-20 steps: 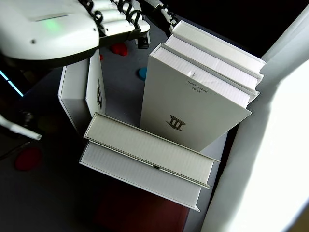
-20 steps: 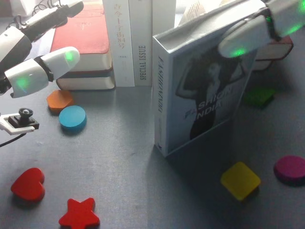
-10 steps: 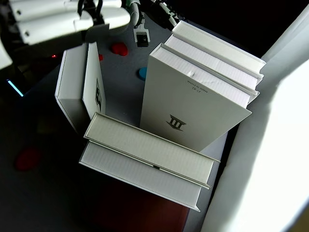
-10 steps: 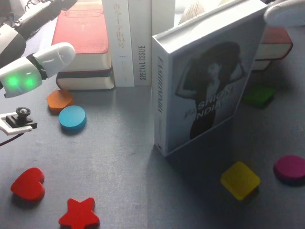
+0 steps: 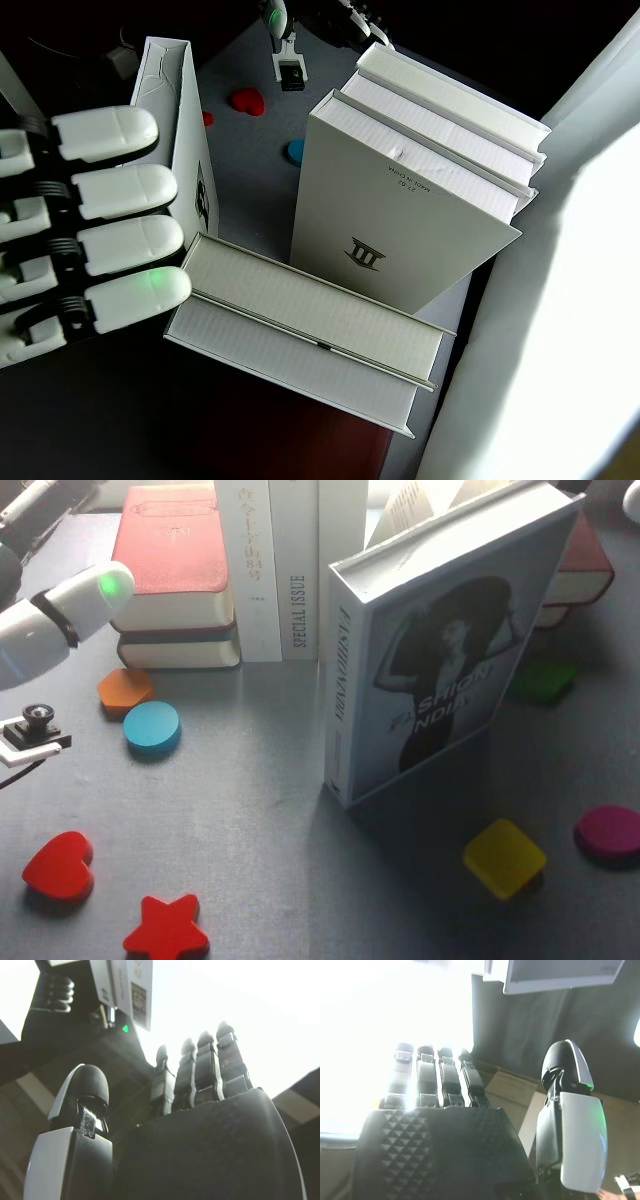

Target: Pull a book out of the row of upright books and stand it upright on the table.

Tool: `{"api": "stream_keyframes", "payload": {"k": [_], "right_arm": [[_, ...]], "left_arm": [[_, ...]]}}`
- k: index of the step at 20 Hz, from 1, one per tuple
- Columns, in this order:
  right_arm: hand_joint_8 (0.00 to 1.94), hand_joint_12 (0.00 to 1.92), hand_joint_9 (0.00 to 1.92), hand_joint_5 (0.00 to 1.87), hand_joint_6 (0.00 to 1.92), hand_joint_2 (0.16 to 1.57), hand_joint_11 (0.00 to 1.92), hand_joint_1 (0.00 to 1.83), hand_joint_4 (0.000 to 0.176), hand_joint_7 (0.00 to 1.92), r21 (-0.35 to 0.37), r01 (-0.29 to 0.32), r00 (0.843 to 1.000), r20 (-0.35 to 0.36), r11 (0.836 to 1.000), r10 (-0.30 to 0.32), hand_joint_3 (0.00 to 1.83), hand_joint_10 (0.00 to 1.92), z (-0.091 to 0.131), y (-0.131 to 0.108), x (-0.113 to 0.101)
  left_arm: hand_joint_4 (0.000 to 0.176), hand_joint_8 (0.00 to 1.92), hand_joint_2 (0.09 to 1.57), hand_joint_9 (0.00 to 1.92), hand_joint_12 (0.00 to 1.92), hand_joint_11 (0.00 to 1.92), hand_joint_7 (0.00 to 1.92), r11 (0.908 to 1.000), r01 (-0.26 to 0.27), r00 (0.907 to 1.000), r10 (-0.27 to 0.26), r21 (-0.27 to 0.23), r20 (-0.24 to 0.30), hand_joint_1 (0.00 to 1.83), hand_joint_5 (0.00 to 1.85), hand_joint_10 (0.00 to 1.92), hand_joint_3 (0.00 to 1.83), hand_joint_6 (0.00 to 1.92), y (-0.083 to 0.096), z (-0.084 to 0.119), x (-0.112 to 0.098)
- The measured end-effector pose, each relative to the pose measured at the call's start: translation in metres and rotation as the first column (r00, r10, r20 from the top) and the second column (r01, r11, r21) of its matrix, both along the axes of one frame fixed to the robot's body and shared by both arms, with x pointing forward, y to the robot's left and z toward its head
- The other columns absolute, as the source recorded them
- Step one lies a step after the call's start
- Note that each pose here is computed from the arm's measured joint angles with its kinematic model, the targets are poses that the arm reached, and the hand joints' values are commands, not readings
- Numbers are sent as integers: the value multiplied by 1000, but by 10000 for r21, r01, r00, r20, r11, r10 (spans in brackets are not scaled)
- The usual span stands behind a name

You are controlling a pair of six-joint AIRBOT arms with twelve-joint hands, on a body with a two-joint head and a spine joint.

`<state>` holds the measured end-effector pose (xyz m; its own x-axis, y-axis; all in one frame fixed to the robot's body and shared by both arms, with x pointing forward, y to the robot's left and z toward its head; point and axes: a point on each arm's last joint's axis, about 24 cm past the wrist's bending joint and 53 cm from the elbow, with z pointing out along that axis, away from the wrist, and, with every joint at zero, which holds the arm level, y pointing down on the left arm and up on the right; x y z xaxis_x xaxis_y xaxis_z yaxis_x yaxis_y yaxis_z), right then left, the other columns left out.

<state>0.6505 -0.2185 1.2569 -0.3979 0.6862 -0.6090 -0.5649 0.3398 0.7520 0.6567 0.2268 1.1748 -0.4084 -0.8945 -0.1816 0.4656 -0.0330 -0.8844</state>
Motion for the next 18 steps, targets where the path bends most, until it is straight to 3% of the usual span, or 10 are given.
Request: {"api": "stream_keyframes", "payload": {"k": [1, 3, 4, 6, 8, 9, 11, 14, 15, 18], "right_arm": [[0, 283, 32, 0, 0, 1352, 0, 101, 0, 0, 206, 85, 9999, -107, 9998, -83, 19, 45, -8, -2, -2], [0, 967, 39, 0, 0, 1425, 0, 10, 0, 0, 952, 459, 9986, -305, 9944, -432, 0, 131, -20, -11, -7], [0, 1058, 7, 0, 0, 1458, 0, 1, 0, 0, 1190, 575, 9981, -268, 9912, -547, 5, 157, -21, -15, -10], [0, 993, 0, 0, 0, 1444, 0, 99, 0, 0, 1499, 890, 9960, -68, 9847, -889, 0, 131, -21, -25, -21], [0, 1031, 35, 0, 0, 1425, 0, 128, 0, 0, 1611, 920, 9949, 257, 9826, -974, 0, 135, -15, -30, -31], [0, 1022, 17, 0, 0, 1414, 0, 155, 0, 0, 1701, 941, 9941, 374, 9809, -1019, 5, 250, -12, -31, -33], [0, 918, 0, 0, 0, 1423, 0, 162, 0, 0, 1897, 886, 9918, 739, 9778, -1042, 1, 307, -3, -31, -39], [0, 1050, 2, 0, 0, 1428, 0, 250, 0, 0, 1767, 722, 9921, 885, 9816, -889, 7, 490, -4, -22, -46], [0, 1052, 15, 0, 0, 1432, 0, 328, 0, 0, 1764, 667, 9924, 906, 9820, -837, 0, 546, -5, -20, -48], [0, 1060, 6, 0, 0, 1403, 0, 409, 0, 0, 1766, 651, 9903, 1096, 9821, -853, 0, 518, -2, -17, -52]], "left_arm": [[14, 3, 1328, 98, 773, 0, 68, 10000, -5, 10000, 5, -43, 57, 397, 78, 22, 0, 5, 1, 1, -1], [42, 0, 1393, 3, 419, 0, 2, 9992, -217, 9995, 224, -341, 208, 405, 2, 0, 4, 0, 8, 7, -1], [51, 0, 1402, 0, 203, 0, 0, 9990, -194, 9993, 206, -400, 303, 433, 0, 0, 2, 0, 8, 9, -2], [57, 0, 1413, 0, 276, 0, 0, 9983, -179, 9986, 206, -555, 478, 423, 0, 0, 0, 0, 9, 14, -5], [95, 0, 1386, 19, 696, 0, 0, 9972, -157, 9982, 199, -731, 561, 382, 0, 6, 0, 0, 8, 16, -7], [82, 0, 1393, 27, 749, 0, 0, 9970, -133, 9983, 176, -760, 563, 350, 0, 9, 1, 0, 8, 15, -8], [68, 0, 1414, 41, 666, 0, 0, 9971, -25, 9982, 71, -763, 600, 282, 0, 11, 4, 0, 5, 16, -10], [92, 0, 1447, 32, 366, 0, 0, 9960, 19, 9970, 49, -892, 767, 184, 0, 9, 5, 0, 6, 20, -12], [127, 0, 1469, 21, 293, 0, 0, 9949, 17, 9970, 61, -1007, 772, 213, 0, 4, 5, 0, 6, 21, -14], [134, 0, 1487, 4, 204, 0, 0, 9955, 274, 9962, -197, -912, 852, 256, 0, 2, 3, 0, 1, 23, -20]]}}
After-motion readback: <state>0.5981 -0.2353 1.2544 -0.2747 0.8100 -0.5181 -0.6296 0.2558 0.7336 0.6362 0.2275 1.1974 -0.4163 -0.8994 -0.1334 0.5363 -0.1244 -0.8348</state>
